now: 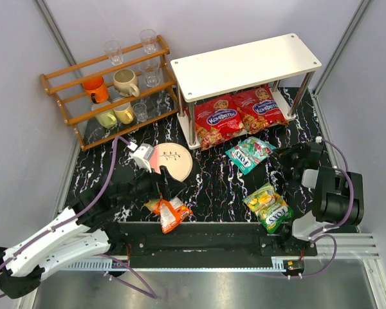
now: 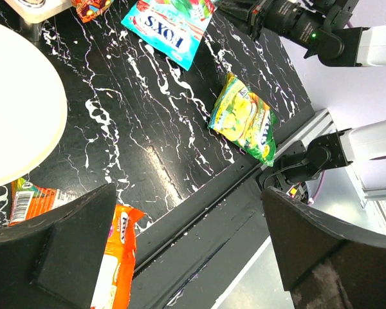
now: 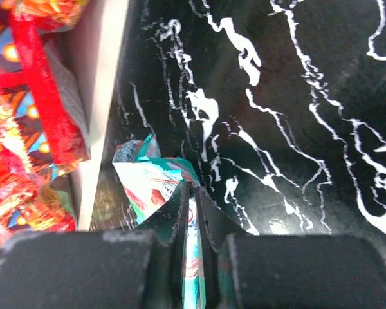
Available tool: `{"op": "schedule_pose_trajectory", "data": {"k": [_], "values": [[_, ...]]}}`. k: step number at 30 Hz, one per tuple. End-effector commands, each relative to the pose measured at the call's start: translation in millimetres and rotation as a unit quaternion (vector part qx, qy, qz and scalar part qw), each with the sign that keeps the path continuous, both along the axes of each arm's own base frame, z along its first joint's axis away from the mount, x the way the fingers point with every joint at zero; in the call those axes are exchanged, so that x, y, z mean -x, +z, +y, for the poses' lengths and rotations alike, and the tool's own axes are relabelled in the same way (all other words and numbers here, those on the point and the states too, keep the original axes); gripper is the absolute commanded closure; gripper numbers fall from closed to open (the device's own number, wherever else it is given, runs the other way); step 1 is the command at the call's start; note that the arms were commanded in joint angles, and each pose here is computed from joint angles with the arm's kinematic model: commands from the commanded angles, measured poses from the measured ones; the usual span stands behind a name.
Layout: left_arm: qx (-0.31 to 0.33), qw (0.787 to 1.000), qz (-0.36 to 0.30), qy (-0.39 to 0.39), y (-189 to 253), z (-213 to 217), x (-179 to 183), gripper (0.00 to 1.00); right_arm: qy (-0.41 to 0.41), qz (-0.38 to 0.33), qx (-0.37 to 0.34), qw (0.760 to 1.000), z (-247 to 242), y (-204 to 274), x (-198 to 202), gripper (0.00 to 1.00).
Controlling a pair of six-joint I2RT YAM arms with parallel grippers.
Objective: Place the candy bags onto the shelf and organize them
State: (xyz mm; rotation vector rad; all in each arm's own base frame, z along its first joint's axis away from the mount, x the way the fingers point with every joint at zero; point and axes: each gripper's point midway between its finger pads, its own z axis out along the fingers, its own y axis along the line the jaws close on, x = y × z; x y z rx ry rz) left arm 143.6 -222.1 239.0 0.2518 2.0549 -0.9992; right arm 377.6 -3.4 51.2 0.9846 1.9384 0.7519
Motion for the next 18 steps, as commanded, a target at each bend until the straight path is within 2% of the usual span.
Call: {"op": "schedule_pose_trajectory", "data": {"k": [1,5,7,8,10,11,13,14,18], "values": [[0.020,1.000,-0.001,-0.003,7,-2,2,0.01,0.035,-0.077,-0.004,0.996,11,39,-3,0.90],[0.023,1.000,0.000,-0.003,7,-3,2,0.01,0.043,-0.101,0.005,0.994,20,71,21,0.94],[0.025,1.000,0.000,-0.002,7,-3,2,0.01,0.035,-0.068,0.008,0.997,21,66,40,0.96],[0.026,1.000,0.000,-0.002,7,-3,2,0.01,0.035,-0.094,0.023,0.995,22,86,48,0.96],[0.030,1.000,0.000,-0.002,7,-2,3,0.01,0.030,-0.066,0.023,0.997,25,82,68,0.97],[0.031,1.000,0.001,-0.001,6,-2,3,0.01,0.031,-0.087,0.033,0.995,26,97,76,0.97],[0.036,0.999,0.002,0.000,6,-1,4,0.01,0.037,-0.059,0.023,0.997,34,92,94,0.98],[0.038,0.999,0.002,0.000,5,-2,4,0.01,0.042,-0.073,0.024,0.996,39,102,101,0.98],[0.043,0.999,0.007,-0.010,4,-3,8,0.01,0.069,-0.050,-0.006,0.996,61,94,127,0.99]]}}
